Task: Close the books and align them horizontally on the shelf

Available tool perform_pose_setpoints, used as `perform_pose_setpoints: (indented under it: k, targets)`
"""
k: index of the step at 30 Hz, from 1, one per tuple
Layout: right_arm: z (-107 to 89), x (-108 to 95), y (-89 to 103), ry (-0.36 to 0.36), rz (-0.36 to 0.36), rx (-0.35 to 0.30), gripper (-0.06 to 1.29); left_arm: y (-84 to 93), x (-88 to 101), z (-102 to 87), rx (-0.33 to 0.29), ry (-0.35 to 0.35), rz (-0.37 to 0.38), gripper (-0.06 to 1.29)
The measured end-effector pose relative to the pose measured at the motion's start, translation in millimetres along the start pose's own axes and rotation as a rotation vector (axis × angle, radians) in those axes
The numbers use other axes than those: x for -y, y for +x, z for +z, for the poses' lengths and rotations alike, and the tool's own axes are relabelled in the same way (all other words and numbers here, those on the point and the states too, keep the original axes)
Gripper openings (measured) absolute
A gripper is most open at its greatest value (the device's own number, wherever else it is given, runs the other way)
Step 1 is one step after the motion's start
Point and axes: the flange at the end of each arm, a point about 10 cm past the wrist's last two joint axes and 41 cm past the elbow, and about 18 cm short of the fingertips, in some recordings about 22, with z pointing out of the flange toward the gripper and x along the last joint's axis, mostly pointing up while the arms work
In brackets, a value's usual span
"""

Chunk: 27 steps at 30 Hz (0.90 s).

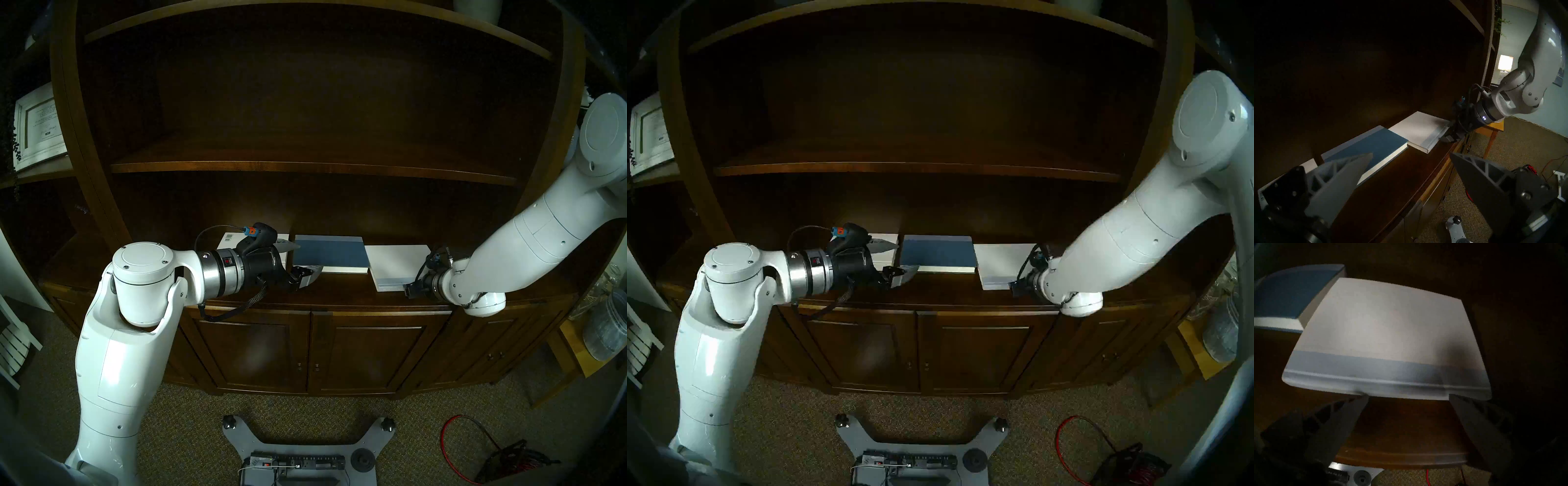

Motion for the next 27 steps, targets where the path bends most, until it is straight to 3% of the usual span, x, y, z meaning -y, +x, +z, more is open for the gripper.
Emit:
perform_pose_setpoints:
  k: [6, 13, 18, 27]
  targets:
    - [12.6, 0, 13.0, -0.018, 0.008, -0.029, 1.24, 0.0, 0.0, 0.0, 0.0, 0.0, 0.0, 1.23]
    - [19.3, 8, 14.8, -0.018, 0.005, -0.005, 1.23, 0.0, 0.0, 0.0, 0.0, 0.0, 0.0, 1.23]
    - [11.9, 13, 7.2, -0.013, -0.001, 0.027, 1.24, 0.0, 0.0, 0.0, 0.0, 0.0, 0.0, 1.23]
    - [-18.5, 17, -21.9, 0.017, -0.007, 0.066, 1.24, 0.0, 0.0, -0.1, -0.001, 0.0, 0.0, 1.23]
